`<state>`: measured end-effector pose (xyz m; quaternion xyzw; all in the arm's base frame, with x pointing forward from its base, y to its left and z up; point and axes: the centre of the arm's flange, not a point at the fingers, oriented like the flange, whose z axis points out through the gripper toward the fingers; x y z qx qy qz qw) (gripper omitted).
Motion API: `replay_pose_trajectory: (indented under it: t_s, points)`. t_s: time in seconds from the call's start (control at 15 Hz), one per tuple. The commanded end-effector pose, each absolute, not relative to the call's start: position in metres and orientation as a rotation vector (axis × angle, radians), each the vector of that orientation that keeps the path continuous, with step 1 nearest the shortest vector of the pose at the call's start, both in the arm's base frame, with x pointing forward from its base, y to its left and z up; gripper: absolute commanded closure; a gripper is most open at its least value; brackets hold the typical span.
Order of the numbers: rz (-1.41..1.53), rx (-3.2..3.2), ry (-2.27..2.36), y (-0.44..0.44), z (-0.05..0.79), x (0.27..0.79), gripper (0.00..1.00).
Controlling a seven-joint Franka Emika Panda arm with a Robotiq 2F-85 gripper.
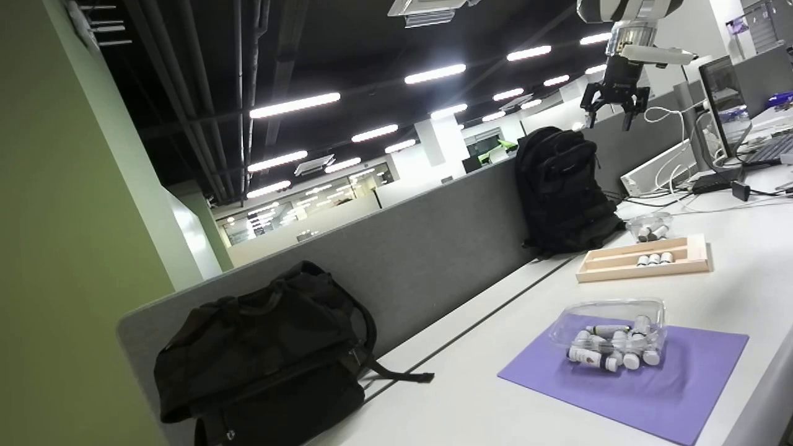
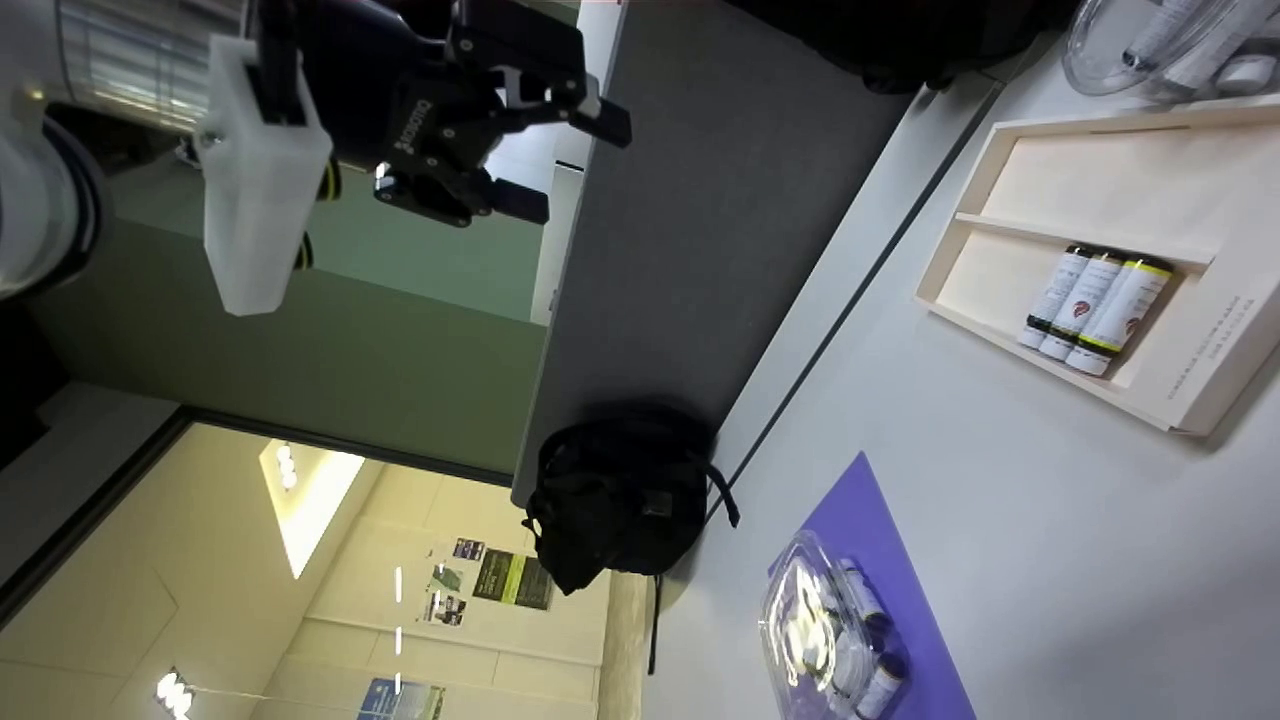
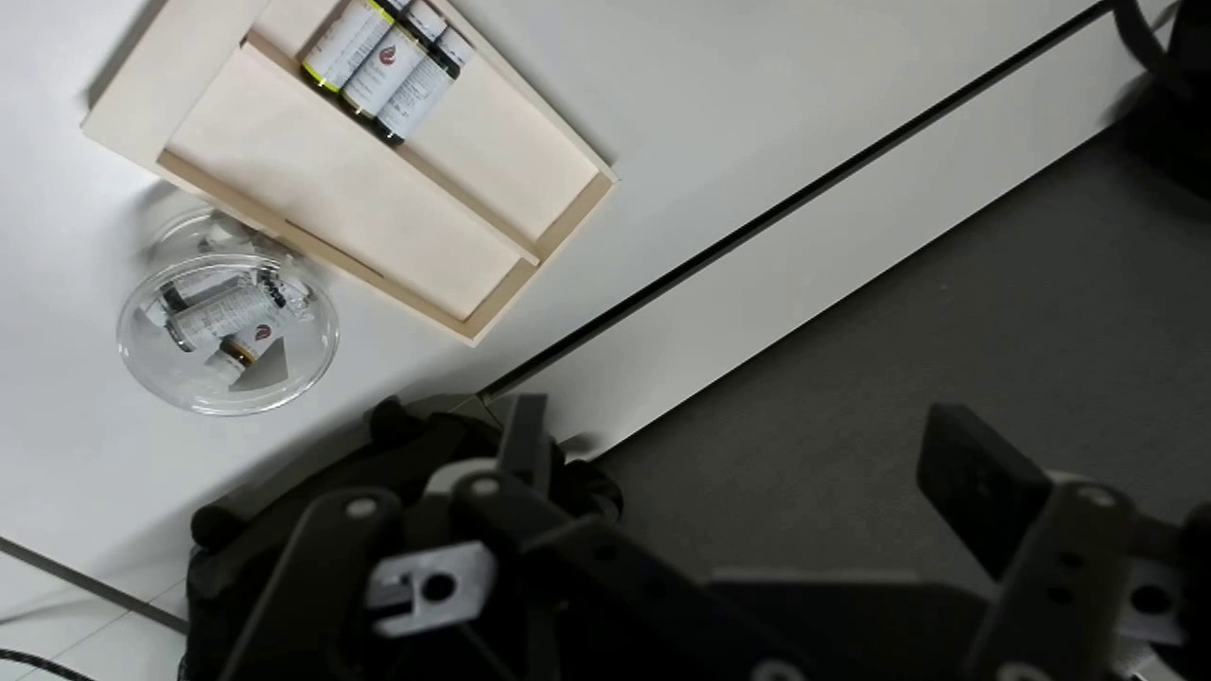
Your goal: Take the three bottles off the tray and put them on the counter
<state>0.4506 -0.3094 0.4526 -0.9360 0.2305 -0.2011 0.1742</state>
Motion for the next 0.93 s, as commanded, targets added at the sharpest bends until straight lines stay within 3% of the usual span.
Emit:
replay_pose_trajectory:
  t_s: [0.0,0.33,0.87]
  points:
    - [-0.570,-2.653,0.654,-0.309,0.453,0.451,0.00]
    - [-0.570,-2.653,0.655,-0.309,0.453,0.451,0.00]
    - [-0.446,-2.542,1.132,-0.328,0.405,0.522,0.00]
